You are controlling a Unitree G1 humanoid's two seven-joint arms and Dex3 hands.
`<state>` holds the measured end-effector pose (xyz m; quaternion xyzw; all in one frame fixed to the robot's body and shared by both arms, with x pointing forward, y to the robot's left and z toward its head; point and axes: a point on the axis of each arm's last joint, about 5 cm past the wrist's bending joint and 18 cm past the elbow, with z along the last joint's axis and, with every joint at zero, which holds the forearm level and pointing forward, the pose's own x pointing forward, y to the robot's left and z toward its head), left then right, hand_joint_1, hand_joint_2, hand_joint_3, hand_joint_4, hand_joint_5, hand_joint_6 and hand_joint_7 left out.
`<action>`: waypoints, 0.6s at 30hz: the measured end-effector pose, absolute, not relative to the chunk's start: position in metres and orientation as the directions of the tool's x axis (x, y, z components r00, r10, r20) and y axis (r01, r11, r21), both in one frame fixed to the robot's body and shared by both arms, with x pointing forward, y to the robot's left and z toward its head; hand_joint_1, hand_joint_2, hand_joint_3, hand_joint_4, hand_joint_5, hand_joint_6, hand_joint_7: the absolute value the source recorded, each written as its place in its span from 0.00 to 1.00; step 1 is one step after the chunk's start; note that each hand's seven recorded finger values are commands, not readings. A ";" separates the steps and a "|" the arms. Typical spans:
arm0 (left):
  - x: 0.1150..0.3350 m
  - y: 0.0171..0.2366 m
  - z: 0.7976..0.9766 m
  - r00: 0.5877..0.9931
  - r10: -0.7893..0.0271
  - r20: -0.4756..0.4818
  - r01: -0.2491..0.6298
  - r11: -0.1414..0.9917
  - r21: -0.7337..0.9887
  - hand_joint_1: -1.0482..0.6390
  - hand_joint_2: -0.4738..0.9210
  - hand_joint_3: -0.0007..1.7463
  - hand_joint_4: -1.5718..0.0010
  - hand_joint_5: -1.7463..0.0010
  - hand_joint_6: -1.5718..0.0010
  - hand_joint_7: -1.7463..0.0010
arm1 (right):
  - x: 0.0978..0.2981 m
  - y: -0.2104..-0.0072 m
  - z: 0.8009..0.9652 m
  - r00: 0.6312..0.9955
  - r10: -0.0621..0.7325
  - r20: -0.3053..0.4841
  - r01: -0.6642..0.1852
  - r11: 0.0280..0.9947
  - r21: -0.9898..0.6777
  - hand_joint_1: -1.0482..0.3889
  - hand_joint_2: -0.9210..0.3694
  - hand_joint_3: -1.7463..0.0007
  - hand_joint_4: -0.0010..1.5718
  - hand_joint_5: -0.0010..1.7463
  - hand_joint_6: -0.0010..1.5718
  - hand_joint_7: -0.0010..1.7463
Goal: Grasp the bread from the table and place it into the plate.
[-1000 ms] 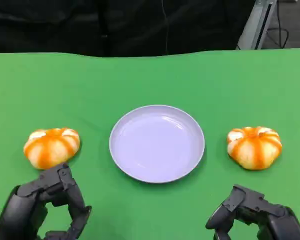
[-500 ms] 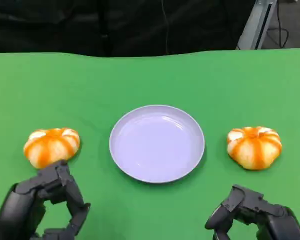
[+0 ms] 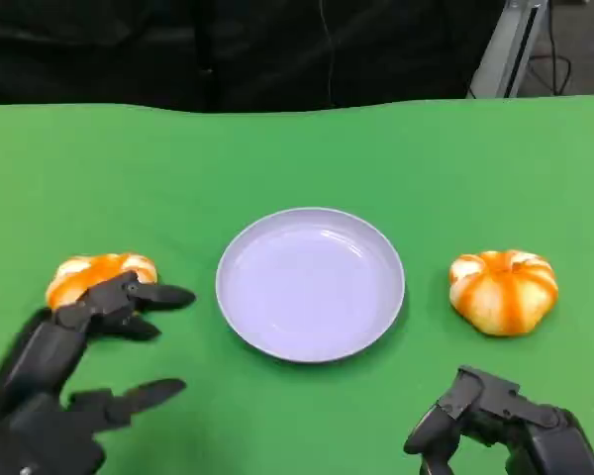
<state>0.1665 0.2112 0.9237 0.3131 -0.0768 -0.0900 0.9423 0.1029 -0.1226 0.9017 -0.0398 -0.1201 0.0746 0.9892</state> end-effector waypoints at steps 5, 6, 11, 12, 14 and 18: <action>0.186 0.217 0.936 0.975 -0.220 0.024 0.108 0.567 0.817 0.31 0.99 0.00 0.86 0.88 0.81 1.00 | 0.103 -0.122 0.902 0.959 0.158 0.234 -0.140 0.986 -0.095 0.67 0.43 0.27 0.44 0.93 0.49 0.75; 0.189 0.216 0.936 0.975 -0.220 0.010 0.110 0.526 0.843 0.31 0.99 0.00 0.86 0.89 0.82 1.00 | 0.103 -0.122 0.902 0.960 0.158 0.233 -0.139 0.986 -0.095 0.67 0.43 0.27 0.44 0.93 0.49 0.75; 0.214 0.209 0.930 0.976 -0.210 -0.057 0.133 0.369 0.920 0.35 0.97 0.00 0.89 0.91 0.82 1.00 | 0.103 -0.122 0.902 0.960 0.156 0.233 -0.137 0.986 -0.095 0.67 0.43 0.27 0.44 0.92 0.49 0.75; 0.219 0.208 0.929 0.977 -0.205 -0.067 0.137 0.351 0.926 0.36 0.97 0.00 0.89 0.91 0.82 1.00 | 0.103 -0.122 0.902 0.960 0.155 0.233 -0.136 0.986 -0.095 0.67 0.43 0.27 0.44 0.92 0.49 0.75; 0.230 0.204 0.927 0.977 -0.189 -0.098 0.154 0.311 0.938 0.37 0.96 0.00 0.89 0.91 0.82 1.00 | 0.103 -0.122 0.902 0.960 0.152 0.233 -0.134 0.987 -0.094 0.67 0.42 0.27 0.44 0.92 0.49 0.75; 0.251 0.197 0.918 0.974 -0.151 -0.166 0.200 0.244 0.949 0.37 0.97 0.00 0.88 0.92 0.82 1.00 | 0.103 -0.121 0.902 0.961 0.150 0.233 -0.132 0.987 -0.095 0.68 0.42 0.27 0.44 0.92 0.49 0.75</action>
